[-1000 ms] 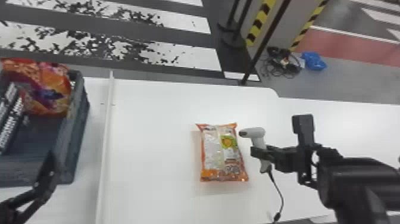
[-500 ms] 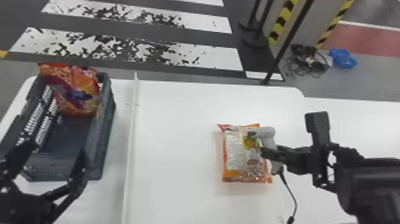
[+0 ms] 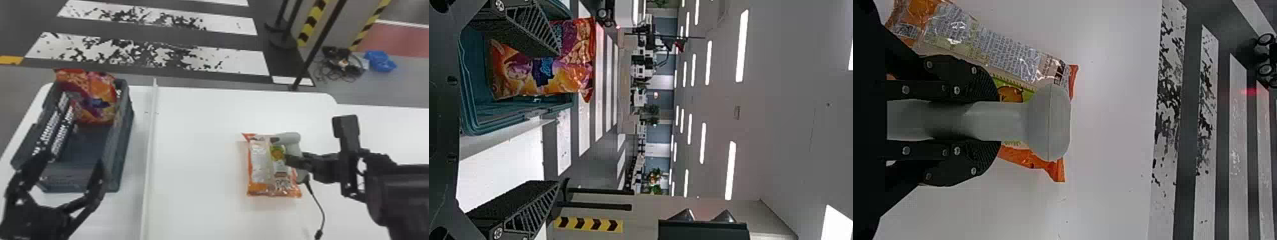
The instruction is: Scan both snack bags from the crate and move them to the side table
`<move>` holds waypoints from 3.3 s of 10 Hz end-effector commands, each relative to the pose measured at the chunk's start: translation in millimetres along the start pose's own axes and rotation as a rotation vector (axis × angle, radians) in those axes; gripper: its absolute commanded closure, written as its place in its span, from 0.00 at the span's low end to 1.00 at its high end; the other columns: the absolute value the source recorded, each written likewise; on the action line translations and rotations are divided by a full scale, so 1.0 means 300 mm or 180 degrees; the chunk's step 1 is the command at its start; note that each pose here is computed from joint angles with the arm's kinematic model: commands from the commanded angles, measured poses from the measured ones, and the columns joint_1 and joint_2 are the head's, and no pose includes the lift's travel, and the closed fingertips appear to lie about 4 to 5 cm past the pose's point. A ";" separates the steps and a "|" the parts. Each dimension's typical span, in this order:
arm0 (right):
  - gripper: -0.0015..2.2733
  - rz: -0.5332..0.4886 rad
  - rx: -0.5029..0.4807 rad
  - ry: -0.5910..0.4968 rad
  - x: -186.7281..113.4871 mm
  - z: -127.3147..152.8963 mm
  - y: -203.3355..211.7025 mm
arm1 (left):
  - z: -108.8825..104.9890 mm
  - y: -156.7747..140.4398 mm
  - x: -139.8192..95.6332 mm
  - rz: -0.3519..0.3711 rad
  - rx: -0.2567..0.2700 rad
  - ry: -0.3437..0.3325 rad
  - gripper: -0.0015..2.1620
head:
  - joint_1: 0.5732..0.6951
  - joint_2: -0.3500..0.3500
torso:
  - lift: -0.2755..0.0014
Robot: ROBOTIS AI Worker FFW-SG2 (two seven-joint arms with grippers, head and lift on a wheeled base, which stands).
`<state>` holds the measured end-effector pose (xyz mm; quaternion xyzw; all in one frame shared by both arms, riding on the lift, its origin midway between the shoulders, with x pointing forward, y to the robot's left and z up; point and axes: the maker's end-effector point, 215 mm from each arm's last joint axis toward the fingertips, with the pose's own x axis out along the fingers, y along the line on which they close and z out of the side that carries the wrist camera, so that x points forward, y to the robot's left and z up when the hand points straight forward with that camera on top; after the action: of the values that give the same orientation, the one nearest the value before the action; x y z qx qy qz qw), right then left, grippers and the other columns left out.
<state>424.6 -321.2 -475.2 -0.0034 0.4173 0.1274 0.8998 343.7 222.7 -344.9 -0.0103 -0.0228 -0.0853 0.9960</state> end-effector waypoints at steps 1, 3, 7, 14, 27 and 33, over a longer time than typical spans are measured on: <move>0.99 -0.0004 0.0016 0.0029 0.006 -0.014 -0.005 | -0.003 0.001 -0.001 0.0002 -0.0005 0.0005 0.04 | 1.00 0.29 | 0.72; 0.99 -0.0010 0.0023 0.0026 0.007 -0.013 -0.007 | -0.002 0.000 -0.002 0.0007 -0.0007 0.0004 0.04 | 1.00 0.29 | 0.72; 0.99 -0.0070 0.0054 -0.0034 -0.008 0.002 -0.045 | 0.003 0.005 -0.004 0.0016 -0.0002 -0.0011 0.04 | 1.00 0.29 | 0.72; 0.99 -0.0509 0.0194 -0.0087 -0.052 -0.081 -0.375 | -0.006 0.010 -0.009 0.0021 0.0007 0.0004 0.04 | 1.00 0.12 | 0.72; 0.99 -0.0851 0.0177 0.0004 0.005 -0.243 -0.629 | -0.003 0.010 -0.009 0.0004 0.0013 0.0000 0.04 | 1.00 0.00 | 0.72; 0.13 -0.0944 0.0183 -0.0088 0.011 -0.235 -0.623 | 0.001 0.022 -0.008 0.0019 0.0000 -0.0009 0.04 | 1.00 0.00 | 0.72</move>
<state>417.2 -509.2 -543.3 -0.0368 0.4043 -0.0186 0.9137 342.7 229.0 -344.6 -0.0103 -0.0245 -0.0829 0.9962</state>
